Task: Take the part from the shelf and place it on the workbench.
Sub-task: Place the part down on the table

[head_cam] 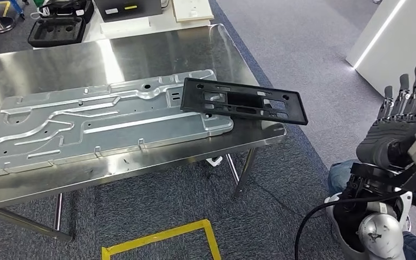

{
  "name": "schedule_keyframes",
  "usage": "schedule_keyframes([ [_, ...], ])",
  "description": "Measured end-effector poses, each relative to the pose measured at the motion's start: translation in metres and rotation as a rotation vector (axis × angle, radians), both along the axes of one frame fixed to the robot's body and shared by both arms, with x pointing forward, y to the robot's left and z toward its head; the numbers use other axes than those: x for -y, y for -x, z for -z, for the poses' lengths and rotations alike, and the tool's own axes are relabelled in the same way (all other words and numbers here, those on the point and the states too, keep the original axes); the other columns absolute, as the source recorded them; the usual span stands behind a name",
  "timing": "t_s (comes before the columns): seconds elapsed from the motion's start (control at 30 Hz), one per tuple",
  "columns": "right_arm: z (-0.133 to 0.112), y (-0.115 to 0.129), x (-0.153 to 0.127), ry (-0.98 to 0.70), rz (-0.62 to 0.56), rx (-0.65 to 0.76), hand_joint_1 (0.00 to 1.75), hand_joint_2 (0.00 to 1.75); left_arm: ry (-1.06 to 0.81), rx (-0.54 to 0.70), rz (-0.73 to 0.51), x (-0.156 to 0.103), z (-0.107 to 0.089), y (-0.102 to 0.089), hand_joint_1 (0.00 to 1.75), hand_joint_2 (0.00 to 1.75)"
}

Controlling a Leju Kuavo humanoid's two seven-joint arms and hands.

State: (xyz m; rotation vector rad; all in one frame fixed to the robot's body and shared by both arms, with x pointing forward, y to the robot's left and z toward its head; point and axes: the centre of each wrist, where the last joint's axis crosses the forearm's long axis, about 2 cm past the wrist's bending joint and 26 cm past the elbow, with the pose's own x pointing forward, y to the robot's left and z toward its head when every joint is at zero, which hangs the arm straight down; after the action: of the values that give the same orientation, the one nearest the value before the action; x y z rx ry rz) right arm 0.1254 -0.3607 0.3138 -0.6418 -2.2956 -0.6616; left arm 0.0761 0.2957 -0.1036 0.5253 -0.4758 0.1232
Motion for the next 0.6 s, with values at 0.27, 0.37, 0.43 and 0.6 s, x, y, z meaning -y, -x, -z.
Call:
schedule_keyframes([
  [0.27, -0.002, 0.008, -0.004, 0.022, 0.041, 0.001, 0.0, 0.0, 0.0, -0.001, -0.013, 0.0, 0.0, 0.0, 0.0, 0.0],
  [0.37, -0.003, 0.009, -0.005, 0.016, 0.039, -0.006, 0.0, 0.0, 0.001, -0.001, -0.017, 0.0, 0.0, 0.0, 0.0, 0.0],
  [0.43, -0.003, 0.01, -0.005, 0.014, 0.039, -0.007, 0.0, 0.0, 0.002, 0.0, -0.018, 0.0, 0.0, 0.0, 0.0, 0.0],
  [0.6, -0.005, 0.012, -0.006, 0.013, 0.044, -0.013, 0.0, 0.0, 0.0, 0.007, -0.023, -0.001, -0.001, -0.003, 0.0, 0.0],
])
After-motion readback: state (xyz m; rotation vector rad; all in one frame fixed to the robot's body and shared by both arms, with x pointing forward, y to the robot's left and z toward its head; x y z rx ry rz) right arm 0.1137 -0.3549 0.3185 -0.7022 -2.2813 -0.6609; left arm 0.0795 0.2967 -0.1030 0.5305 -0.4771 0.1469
